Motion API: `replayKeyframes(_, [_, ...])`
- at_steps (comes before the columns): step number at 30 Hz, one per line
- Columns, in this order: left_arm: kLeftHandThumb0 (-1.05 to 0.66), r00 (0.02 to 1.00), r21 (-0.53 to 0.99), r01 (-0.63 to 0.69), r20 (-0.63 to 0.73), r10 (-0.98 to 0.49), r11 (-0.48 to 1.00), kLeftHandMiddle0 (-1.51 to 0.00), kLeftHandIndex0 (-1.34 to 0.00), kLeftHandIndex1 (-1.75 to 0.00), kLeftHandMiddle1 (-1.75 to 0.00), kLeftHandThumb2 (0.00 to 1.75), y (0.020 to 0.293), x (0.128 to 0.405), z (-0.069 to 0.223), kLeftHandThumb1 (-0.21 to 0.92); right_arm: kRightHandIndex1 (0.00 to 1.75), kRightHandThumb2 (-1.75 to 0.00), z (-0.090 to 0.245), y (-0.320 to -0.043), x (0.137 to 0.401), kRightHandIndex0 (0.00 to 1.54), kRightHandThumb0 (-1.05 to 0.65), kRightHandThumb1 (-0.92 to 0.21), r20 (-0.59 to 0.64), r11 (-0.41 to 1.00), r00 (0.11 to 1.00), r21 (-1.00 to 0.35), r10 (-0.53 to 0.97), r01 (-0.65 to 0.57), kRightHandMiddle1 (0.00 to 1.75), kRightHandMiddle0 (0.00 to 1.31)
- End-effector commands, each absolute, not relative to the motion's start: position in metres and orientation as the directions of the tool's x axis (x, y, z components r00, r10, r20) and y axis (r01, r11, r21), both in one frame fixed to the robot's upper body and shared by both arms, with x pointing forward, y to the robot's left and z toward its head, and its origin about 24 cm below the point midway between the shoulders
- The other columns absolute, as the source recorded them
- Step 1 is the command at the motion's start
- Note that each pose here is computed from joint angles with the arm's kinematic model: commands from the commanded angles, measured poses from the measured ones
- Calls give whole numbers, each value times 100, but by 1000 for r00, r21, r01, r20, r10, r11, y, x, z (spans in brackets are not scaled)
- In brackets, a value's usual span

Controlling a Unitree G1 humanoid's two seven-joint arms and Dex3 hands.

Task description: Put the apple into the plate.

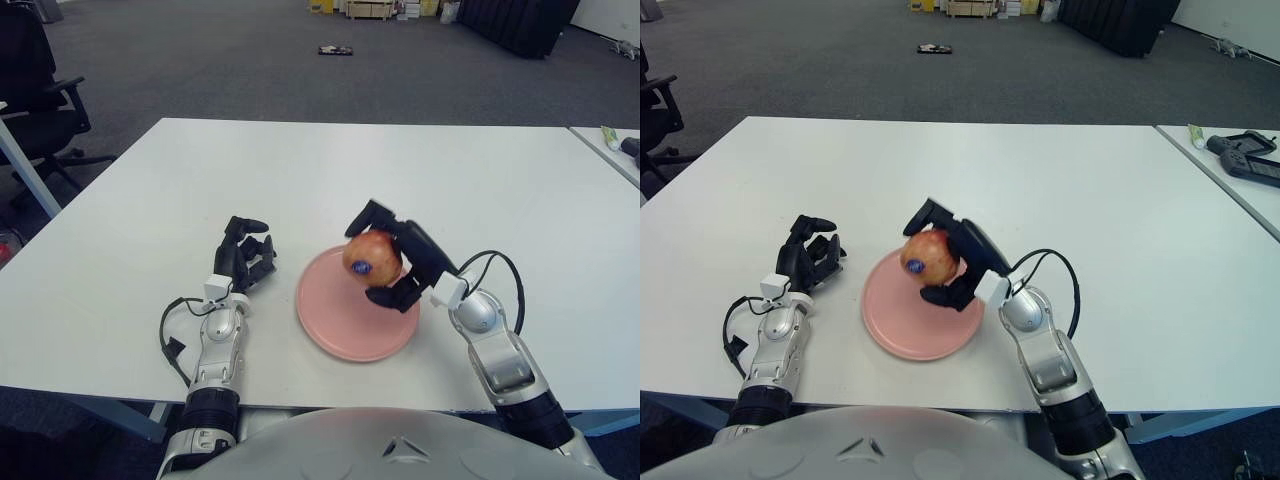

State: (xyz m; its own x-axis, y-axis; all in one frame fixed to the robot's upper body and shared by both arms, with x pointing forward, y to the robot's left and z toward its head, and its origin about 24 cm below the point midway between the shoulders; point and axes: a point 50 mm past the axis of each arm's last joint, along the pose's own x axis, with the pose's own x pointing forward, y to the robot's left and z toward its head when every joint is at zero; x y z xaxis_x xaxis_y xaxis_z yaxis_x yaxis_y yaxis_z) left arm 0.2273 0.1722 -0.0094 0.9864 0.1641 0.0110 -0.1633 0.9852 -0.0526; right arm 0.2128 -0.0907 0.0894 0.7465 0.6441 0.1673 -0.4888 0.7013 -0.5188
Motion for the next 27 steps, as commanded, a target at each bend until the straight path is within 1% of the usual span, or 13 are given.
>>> replayKeyframes(1, [-40,987,-48,-156,26,157,987,-71,-40,-175,-175,99,171,229,-7,59,162,-163,89,-81,209,89,0,0,157,654,694,-526,703,-543,175,62])
replayKeyframes(5, [-40,987,-43,-155,33,156,987,-73,-40,-175,-175,98,171,229,-7,59,162,-163,86,-76,207,89,0,-1,99,584,658,-572,747,-577,175,62])
replayKeyframes(9, [-40,987,-49,-156,31,158,987,-72,-40,-175,-175,98,170,229,-8,59,163,-163,82,-71,205,88,0,-1,44,509,642,-652,765,-562,175,61])
replayKeyframes(18, [-40,988,-75,-147,33,150,986,-68,-40,-175,-175,98,170,229,-8,59,163,-159,68,-63,207,86,0,-5,-23,426,668,-754,744,-500,175,58])
replayKeyframes(23, [-40,987,-76,-151,33,154,986,-67,-40,-175,-175,97,170,229,-8,60,164,-158,65,-62,209,84,0,-6,-30,398,689,-798,724,-453,175,57])
replayKeyframes(27, [-40,986,-69,-160,27,162,985,-65,-39,-175,-175,96,170,228,-9,60,166,-159,63,-61,209,84,0,-6,-45,349,701,-843,712,-409,175,57])
